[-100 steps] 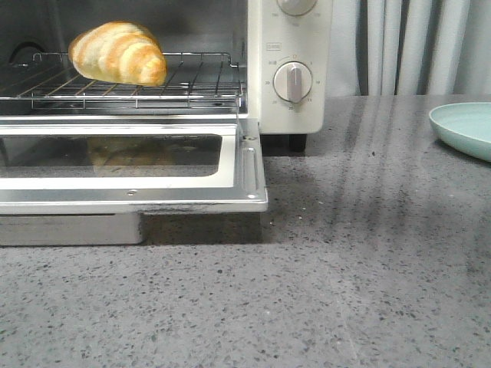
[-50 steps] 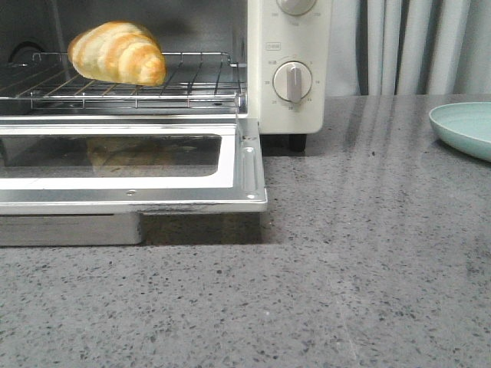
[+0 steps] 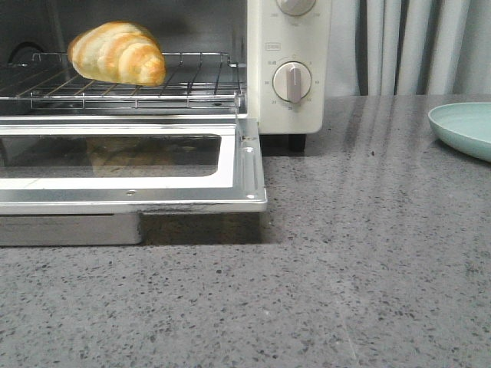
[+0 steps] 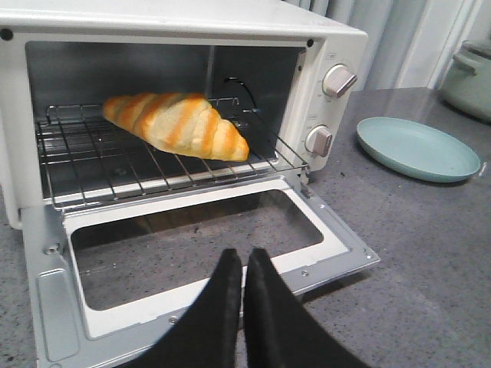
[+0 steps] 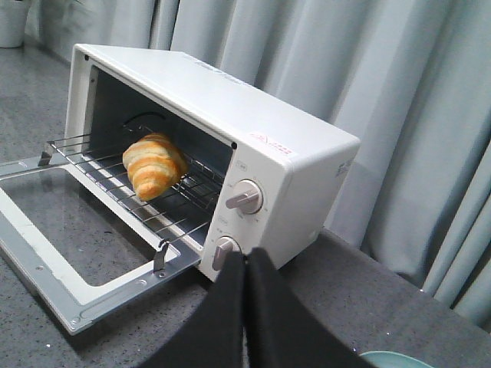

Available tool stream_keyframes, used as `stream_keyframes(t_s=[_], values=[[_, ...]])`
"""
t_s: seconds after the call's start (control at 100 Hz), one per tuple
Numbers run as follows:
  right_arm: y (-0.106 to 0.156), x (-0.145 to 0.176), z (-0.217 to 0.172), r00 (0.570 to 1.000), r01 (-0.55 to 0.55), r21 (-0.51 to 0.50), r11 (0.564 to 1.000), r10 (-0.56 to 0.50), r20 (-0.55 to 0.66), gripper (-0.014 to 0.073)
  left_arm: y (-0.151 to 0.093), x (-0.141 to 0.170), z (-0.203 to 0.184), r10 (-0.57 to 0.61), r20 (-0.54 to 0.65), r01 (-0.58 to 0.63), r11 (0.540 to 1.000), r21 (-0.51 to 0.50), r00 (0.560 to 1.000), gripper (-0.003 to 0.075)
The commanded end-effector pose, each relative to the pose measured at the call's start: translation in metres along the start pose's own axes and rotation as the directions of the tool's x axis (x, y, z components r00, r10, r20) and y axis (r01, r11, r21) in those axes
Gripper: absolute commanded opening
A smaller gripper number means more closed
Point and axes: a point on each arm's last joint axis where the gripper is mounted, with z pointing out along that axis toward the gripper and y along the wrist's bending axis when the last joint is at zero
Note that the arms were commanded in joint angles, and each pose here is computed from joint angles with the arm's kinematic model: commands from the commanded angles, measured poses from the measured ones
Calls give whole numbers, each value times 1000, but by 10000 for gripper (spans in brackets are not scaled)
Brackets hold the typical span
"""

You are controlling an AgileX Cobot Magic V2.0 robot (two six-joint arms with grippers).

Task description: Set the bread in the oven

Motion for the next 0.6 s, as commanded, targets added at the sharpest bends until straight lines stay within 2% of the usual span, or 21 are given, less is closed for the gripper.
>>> stream_keyframes(t_s=[0.0,0.46,0.52,0.59], values=[[-4,-12,-1,997,27,24,999,-29,73,-69,-3,-14,-2,-61,86,58,998,40,994,-21],[-4,-12,-1,997,27,24,999,-29,73,-69,-3,-12,-1,-65,80,62,997,42,995,-21],[-4,-12,-1,997,27,24,999,-29,73,-69,1,-10,0,38,74,-37,999,-13,997,-21],[-4,-12,-1,997,27,24,999,-29,73,-69,5,-9,2,84,69,-81,995,-51,994,-21]])
